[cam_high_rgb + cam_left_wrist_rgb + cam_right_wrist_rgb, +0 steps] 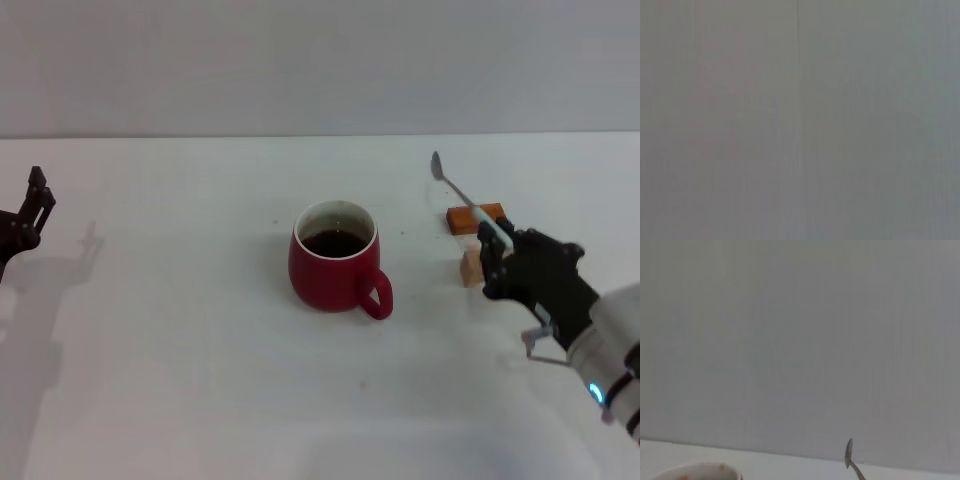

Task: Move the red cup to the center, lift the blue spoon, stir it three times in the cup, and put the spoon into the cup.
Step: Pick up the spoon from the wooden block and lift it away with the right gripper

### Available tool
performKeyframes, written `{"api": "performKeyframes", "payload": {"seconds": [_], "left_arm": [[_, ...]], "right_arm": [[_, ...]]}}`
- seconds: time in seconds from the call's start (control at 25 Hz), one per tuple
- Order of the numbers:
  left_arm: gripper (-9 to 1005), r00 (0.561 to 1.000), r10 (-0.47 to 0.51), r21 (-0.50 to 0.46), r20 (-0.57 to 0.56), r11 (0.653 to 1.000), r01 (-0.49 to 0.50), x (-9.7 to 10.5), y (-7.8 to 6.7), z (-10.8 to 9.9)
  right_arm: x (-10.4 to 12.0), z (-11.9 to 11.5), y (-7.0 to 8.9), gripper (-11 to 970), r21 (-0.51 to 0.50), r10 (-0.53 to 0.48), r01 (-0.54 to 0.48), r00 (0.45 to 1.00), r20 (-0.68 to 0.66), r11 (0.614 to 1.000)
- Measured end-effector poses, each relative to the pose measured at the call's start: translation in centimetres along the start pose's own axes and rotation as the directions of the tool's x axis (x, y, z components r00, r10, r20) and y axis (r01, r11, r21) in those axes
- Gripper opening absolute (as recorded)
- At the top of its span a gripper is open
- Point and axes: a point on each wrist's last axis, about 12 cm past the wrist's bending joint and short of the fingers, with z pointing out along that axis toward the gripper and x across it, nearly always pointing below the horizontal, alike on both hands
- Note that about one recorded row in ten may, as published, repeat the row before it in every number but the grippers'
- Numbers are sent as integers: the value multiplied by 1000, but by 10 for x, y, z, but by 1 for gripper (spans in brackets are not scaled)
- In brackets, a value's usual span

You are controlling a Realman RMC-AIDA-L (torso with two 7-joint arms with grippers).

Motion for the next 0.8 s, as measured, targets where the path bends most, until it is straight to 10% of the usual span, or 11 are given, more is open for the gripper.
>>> {"api": "performKeyframes", "payload": {"seconds": [0.8], "left_arm": [[841,1000,-4,-18,8,1000,4,-1,3,-1]], "right_arm": [[-97,28,10,131,-80,-58,46,985,-161,996]]}}
